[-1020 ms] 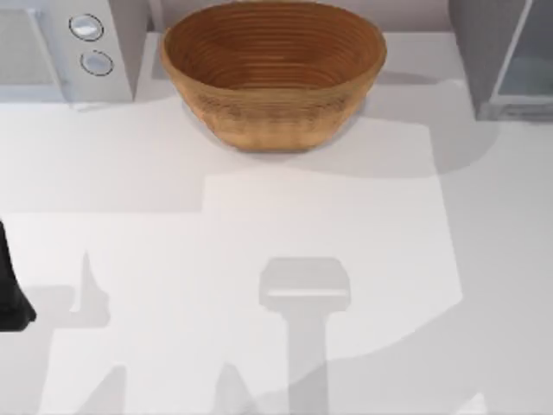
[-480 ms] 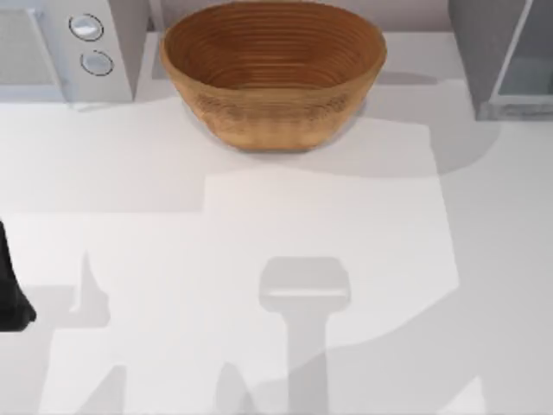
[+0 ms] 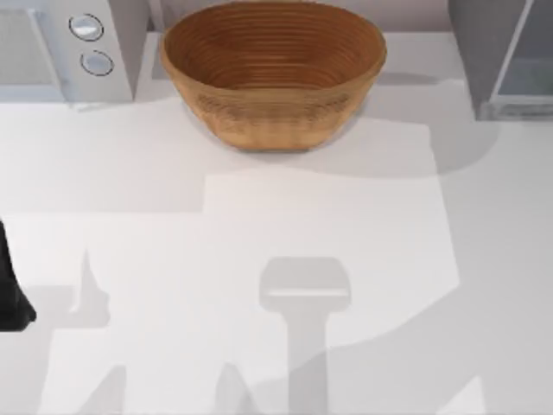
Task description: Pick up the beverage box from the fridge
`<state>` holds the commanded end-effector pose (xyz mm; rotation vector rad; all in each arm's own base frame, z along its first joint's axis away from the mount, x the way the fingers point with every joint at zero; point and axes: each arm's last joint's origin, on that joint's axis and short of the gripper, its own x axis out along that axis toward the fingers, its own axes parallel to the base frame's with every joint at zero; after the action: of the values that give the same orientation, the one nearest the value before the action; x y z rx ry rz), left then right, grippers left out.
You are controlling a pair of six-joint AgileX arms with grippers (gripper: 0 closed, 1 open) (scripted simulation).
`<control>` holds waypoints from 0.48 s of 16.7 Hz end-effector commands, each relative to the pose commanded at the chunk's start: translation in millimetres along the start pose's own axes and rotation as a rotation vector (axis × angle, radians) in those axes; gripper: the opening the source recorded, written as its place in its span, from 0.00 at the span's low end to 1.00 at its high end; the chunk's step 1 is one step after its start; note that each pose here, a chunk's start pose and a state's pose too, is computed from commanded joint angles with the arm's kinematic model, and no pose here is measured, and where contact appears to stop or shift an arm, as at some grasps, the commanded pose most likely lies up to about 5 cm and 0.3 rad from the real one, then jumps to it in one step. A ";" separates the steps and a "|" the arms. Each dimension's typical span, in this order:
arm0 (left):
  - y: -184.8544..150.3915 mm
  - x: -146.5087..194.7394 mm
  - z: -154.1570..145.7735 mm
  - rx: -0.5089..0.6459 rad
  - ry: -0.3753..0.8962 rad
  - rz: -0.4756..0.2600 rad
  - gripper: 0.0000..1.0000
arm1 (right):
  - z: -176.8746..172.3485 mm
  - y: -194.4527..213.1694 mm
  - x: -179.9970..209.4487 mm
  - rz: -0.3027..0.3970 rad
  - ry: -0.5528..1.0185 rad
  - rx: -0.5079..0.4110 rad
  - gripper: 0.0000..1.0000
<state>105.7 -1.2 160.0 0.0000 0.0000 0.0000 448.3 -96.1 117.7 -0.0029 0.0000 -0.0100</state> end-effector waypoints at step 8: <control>0.0 0.0 0.0 0.000 0.000 0.000 1.00 | 0.0 0.0 0.0 0.000 0.000 0.000 0.00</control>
<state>105.7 -1.2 160.0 0.0000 0.0000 0.0000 448.3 -96.1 117.7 -0.0029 0.0000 -0.0100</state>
